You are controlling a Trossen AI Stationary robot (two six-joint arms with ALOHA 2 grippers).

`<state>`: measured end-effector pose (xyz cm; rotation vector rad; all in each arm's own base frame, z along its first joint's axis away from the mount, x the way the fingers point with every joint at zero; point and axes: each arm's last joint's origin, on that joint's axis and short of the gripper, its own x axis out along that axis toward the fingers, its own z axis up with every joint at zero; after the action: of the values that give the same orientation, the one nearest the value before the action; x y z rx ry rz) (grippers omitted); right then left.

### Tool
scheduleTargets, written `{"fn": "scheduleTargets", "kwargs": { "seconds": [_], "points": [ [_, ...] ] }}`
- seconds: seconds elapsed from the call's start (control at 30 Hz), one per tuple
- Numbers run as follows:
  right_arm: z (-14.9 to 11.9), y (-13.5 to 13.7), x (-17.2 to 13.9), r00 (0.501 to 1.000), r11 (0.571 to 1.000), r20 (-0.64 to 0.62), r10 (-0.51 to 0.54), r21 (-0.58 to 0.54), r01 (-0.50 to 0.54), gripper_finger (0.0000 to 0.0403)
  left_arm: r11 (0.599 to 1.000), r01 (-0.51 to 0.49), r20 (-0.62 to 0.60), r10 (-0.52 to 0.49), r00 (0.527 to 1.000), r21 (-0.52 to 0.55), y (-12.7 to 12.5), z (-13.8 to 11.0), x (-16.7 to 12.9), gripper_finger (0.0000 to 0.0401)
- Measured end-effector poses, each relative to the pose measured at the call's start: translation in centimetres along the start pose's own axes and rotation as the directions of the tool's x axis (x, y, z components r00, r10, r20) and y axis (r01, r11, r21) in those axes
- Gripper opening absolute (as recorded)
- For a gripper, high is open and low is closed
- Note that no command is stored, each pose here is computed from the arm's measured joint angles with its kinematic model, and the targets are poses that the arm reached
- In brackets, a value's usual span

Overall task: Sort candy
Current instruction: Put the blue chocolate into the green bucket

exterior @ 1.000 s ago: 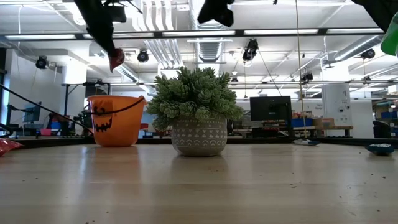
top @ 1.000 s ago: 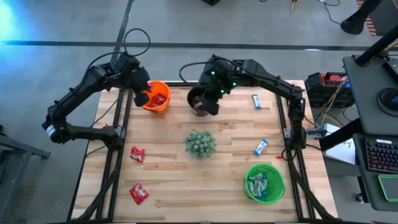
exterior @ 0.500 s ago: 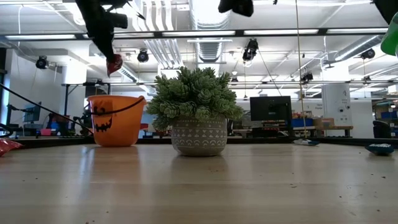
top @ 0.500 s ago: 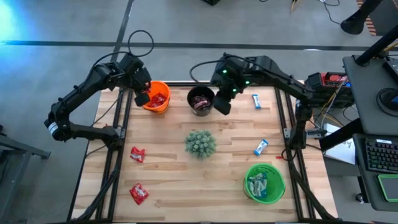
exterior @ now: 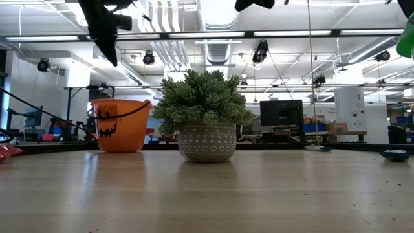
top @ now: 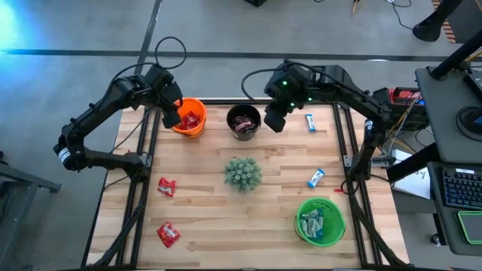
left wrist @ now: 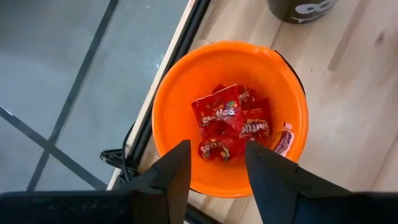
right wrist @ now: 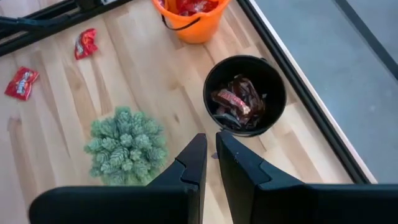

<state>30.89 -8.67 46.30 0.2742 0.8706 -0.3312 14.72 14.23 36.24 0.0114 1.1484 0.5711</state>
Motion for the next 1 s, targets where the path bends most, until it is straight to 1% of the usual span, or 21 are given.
{"fn": "scheduleTargets", "kwargs": {
  "seconds": [0.1,0.13,0.2,0.23,0.3,0.33,0.37,0.47,0.63,0.7,0.83,0.93,1.0],
  "points": [
    [-0.3,-0.1,0.0,1.000,1.000,-0.029,-0.011,-0.006,0.011,0.0034,0.999,0.000,0.000,0.000,1.000,-0.034,0.0,0.0,0.0,0.0137],
    [-0.4,-0.2,0.0,0.999,0.999,-0.038,-0.036,-0.007,0.036,0.0034,0.999,0.000,0.001,0.000,1.000,-0.044,0.0,0.0,-0.1,0.0137],
    [-0.7,-0.5,0.0,0.989,0.990,-0.059,-0.139,-0.001,0.139,0.0034,0.998,0.011,0.010,-0.011,1.000,-0.055,-0.1,-0.1,-0.2,0.0137],
    [-0.9,-0.7,-0.1,0.976,0.978,-0.074,-0.207,0.004,0.208,0.0034,0.998,0.024,0.016,-0.023,1.000,-0.062,-0.1,-0.1,-0.2,0.0137],
    [-1.1,-1.1,0.1,0.937,0.940,-0.079,-0.339,0.003,0.341,0.0034,0.996,0.046,0.026,-0.045,0.999,-0.074,-0.2,0.0,-0.2,0.0137],
    [-1.1,-1.3,0.2,0.921,0.924,-0.074,-0.382,0.003,0.383,0.0034,0.995,0.051,0.028,-0.049,0.998,-0.082,-0.2,0.0,-0.2,0.0137],
    [-1.2,-1.4,0.3,0.911,0.914,-0.077,-0.404,-0.001,0.405,0.0034,0.995,0.052,0.028,-0.050,0.998,-0.090,-0.2,0.0,-0.2,0.0137],
    [-1.2,-1.9,0.6,0.905,0.909,-0.089,-0.415,-0.009,0.416,0.0034,0.993,0.052,0.029,-0.050,0.998,-0.104,-0.2,0.0,-0.2,0.0137],
    [-1.6,-3.9,1.9,0.877,0.881,-0.160,-0.453,0.069,0.468,0.0034,0.993,0.052,0.031,-0.049,0.998,-0.104,-0.2,0.0,-0.3,0.0137],
    [-1.9,-5.1,2.8,0.855,0.860,-0.206,-0.477,0.095,0.502,0.0034,0.994,0.052,0.030,-0.049,0.998,-0.097,-0.2,-0.1,-0.3,0.0137],
    [-2.8,-7.6,4.6,0.805,0.821,-0.310,-0.506,0.111,0.560,0.0034,0.995,0.052,0.028,-0.049,0.998,-0.084,-0.3,-0.3,-0.6,0.0137],
    [-3.5,-9.6,5.5,0.772,0.798,-0.372,-0.516,0.118,0.590,0.0034,0.995,0.049,0.036,-0.046,0.998,-0.082,-0.3,-0.4,-0.8,0.0137],
    [-3.9,-10.9,5.7,0.758,0.780,-0.404,-0.512,0.150,0.607,0.0034,0.996,0.048,0.039,-0.044,0.998,-0.081,-0.3,-0.5,-1.0,0.0137]
  ]
}}
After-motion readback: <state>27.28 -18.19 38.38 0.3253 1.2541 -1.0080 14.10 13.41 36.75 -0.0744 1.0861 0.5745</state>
